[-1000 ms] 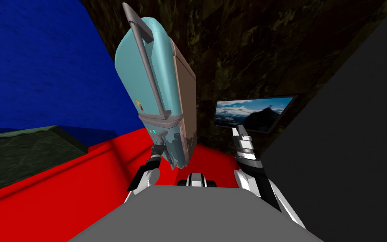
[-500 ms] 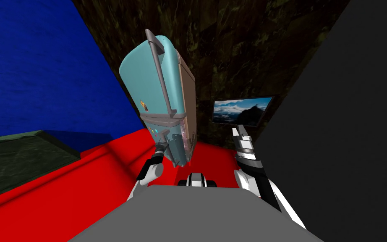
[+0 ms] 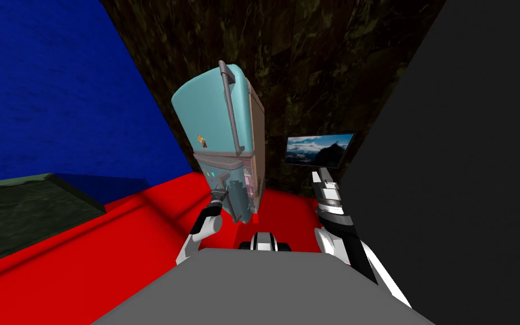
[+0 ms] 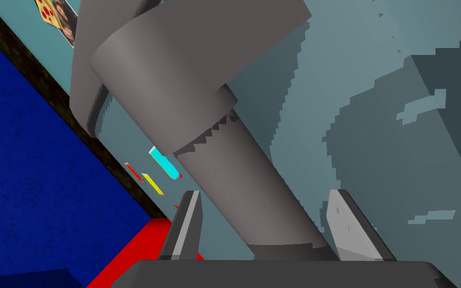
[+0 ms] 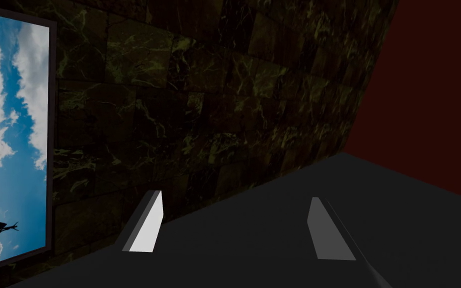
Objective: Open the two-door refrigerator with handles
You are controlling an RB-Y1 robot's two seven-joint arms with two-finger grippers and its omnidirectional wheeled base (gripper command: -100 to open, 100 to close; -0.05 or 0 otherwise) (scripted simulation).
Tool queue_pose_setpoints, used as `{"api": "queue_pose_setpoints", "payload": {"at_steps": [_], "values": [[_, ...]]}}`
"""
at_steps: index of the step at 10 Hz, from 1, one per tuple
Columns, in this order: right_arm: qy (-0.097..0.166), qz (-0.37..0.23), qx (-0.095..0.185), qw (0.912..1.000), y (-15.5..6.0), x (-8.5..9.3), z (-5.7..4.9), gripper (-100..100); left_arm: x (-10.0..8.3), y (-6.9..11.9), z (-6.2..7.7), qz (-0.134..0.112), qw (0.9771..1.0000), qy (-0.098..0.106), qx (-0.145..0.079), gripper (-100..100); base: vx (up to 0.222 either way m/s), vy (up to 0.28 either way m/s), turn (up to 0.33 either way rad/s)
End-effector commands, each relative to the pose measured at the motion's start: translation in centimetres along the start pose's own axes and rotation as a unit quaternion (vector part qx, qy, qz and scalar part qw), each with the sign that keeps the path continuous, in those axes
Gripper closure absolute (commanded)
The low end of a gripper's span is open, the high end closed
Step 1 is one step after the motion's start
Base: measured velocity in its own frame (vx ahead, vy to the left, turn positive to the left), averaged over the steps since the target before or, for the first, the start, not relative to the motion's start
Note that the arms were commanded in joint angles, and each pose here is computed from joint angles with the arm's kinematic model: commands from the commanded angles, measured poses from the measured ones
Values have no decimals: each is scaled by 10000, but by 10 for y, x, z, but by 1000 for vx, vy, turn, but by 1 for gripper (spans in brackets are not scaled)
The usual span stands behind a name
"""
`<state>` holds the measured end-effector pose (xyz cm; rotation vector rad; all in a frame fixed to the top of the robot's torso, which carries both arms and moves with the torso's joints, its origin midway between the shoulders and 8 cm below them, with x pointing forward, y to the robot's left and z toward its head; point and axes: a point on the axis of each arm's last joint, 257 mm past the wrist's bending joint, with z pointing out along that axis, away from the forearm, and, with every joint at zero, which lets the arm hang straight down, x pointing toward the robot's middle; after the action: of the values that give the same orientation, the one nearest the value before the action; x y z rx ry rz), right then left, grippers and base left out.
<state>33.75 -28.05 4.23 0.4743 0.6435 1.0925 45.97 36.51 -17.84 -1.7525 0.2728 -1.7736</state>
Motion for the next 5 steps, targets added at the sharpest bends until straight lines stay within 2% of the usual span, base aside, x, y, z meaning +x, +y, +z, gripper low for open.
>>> {"api": "queue_pose_setpoints", "payload": {"at_steps": [1, 2, 3, 4, 5], "values": [[0, 0, -2, 10000, 0, 0, 0, 0, 6, -2, 17, 8, 10000, 75, 35, 100, -233, 174, -158], [1, 0, -1, 10000, 0, 0, 0, 0, 6, -2, 17, 80, 9999, 75, 36, 100, -119, 103, -33], [0, 0, 0, 10000, 0, 0, 0, 0, 5, 5, 28, -11, 10000, 33, -31, 100, -216, 182, -147], [1, 0, -2, 10000, 0, 0, 0, 0, 11, 4, 31, -24, 10000, 89, -15, 100, -259, 191, -126], [1, 0, -1, 10000, 0, 0, 0, 0, 11, 4, 31, 67, 9999, 88, -13, 100, -128, 86, -5]]}}
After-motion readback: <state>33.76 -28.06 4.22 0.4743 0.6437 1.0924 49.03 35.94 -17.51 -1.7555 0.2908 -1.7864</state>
